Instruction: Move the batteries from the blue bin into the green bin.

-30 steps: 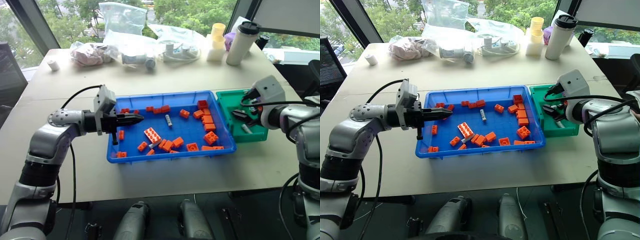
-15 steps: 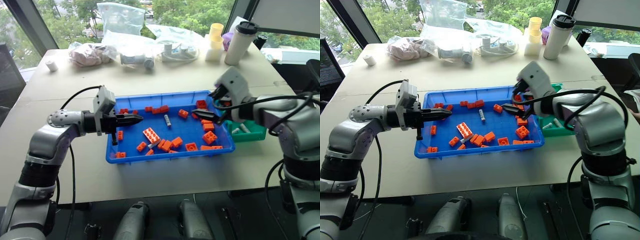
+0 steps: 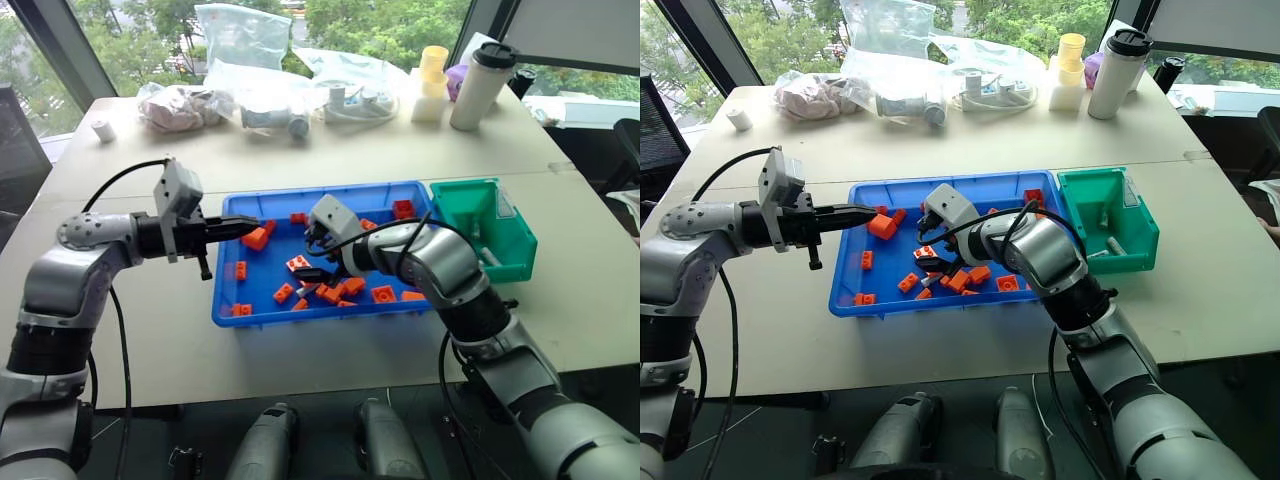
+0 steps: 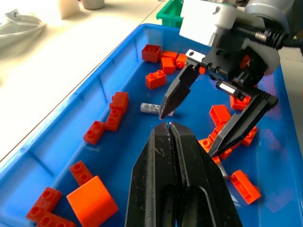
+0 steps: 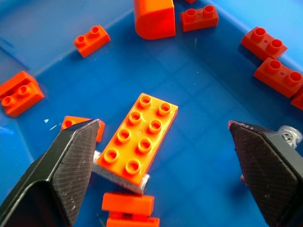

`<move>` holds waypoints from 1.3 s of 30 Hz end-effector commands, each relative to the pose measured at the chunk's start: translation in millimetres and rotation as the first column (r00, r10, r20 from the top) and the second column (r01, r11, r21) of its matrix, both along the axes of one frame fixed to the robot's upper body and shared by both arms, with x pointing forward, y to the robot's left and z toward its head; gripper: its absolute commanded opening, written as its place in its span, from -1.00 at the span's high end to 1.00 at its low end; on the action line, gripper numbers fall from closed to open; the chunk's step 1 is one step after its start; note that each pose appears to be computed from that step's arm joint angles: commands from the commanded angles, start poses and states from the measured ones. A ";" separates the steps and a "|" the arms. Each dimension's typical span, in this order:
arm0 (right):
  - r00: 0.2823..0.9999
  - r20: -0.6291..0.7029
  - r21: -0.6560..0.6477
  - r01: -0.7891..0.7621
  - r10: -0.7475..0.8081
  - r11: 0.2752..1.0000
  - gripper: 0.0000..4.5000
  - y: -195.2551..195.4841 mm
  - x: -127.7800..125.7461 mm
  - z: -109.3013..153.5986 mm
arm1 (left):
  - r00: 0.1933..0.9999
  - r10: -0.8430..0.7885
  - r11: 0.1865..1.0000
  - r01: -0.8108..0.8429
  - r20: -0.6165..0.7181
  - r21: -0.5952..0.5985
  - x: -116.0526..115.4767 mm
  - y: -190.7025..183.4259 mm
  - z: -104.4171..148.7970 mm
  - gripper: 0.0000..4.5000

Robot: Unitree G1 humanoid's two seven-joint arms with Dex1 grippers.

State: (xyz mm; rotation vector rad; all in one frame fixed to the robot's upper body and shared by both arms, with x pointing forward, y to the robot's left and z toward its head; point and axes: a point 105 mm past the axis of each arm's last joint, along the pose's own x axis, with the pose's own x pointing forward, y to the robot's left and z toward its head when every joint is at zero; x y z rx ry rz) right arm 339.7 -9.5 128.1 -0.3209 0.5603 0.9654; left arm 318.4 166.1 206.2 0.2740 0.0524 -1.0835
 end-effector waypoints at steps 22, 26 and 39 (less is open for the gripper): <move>0.966 0.236 -0.078 -0.089 0.105 0.993 0.51 25.2 4.8 34.9 | 0.999 0.007 1.000 -0.007 0.049 -0.013 -4.3 -1.6 9.3 1.00; 0.954 0.252 0.000 -0.168 0.163 0.986 0.51 46.6 3.1 49.0 | 0.998 0.016 1.000 -0.015 0.058 -0.019 -2.5 0.6 13.4 1.00; 0.915 0.191 -0.063 -0.350 0.355 0.935 -0.15 77.0 -13.3 20.9 | 0.997 0.037 0.999 -0.036 0.071 -0.022 -5.4 3.5 16.1 1.00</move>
